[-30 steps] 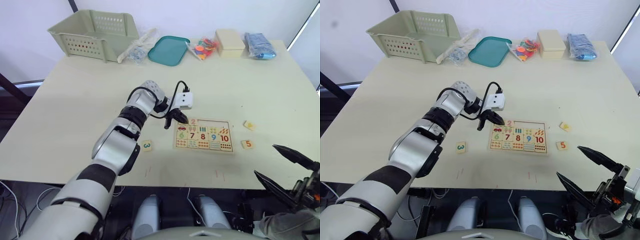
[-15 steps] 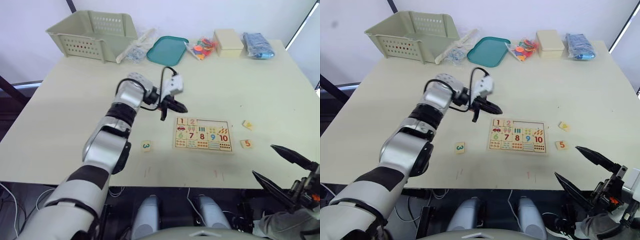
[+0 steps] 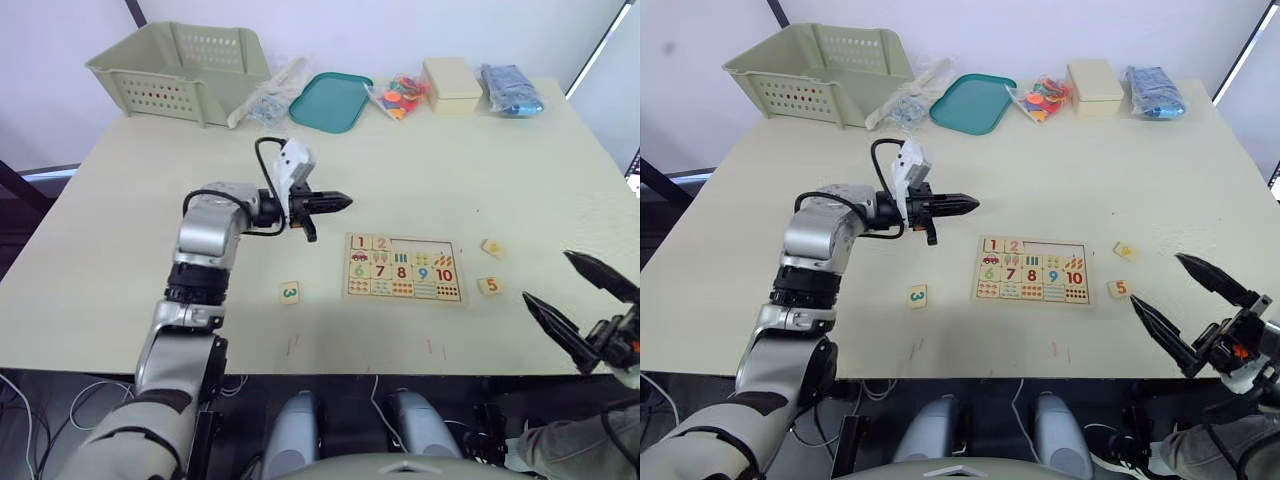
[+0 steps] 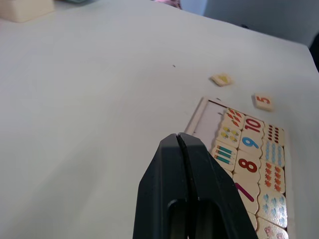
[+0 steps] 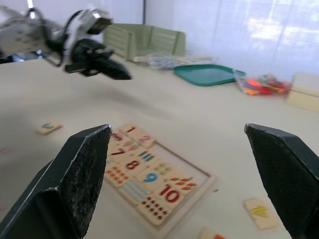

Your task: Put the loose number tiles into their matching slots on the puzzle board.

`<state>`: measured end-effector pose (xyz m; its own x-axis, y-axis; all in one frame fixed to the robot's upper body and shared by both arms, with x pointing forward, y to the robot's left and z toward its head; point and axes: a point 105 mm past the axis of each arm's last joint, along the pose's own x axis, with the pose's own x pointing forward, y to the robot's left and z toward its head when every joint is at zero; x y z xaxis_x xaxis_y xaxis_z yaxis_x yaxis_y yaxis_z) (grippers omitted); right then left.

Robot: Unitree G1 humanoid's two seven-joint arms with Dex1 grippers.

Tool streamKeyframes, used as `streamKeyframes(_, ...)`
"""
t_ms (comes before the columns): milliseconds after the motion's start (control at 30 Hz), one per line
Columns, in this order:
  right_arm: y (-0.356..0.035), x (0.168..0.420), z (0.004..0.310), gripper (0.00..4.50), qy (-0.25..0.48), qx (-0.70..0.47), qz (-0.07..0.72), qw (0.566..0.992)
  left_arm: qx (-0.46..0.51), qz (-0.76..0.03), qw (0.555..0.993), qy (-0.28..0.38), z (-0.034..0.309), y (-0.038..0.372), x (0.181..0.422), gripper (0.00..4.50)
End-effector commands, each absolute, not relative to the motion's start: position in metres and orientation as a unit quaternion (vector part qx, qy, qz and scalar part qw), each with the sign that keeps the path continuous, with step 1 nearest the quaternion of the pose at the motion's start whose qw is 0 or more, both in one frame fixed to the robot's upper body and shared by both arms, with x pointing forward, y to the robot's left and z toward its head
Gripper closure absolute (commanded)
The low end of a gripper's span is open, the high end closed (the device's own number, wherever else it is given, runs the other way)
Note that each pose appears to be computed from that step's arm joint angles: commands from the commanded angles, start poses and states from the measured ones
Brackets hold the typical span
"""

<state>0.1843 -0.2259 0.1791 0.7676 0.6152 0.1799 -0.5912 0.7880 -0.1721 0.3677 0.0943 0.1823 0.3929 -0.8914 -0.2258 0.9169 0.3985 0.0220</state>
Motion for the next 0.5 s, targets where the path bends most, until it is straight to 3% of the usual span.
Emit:
streamKeyframes(33, -0.25, 0.208, 0.198, 0.0, -0.157, -0.074, 0.27, 0.947, 0.014, -0.485, 0.874, 0.022, 0.206, 0.103, 0.364, 4.47)
streamKeyframes(167, -0.253, 0.23, 0.198, 0.0, -0.14, -0.067, 0.291, 0.944, -0.027, -0.402, 0.914, -0.045, 0.211, 0.12, 0.361, 4.47)
streamKeyframes(267, -0.26, 0.234, 0.201, 0.0, -0.142, -0.05, 0.329, 0.932, -0.029, -0.394, 0.918, -0.042, 0.201, 0.12, 0.354, 4.47)
streamKeyframes(500, -0.275, 0.238, 0.183, 0.0, -0.058, -0.074, 0.408, 0.908, -0.048, -0.406, 0.913, -0.024, 0.183, 0.151, 0.32, 4.47)
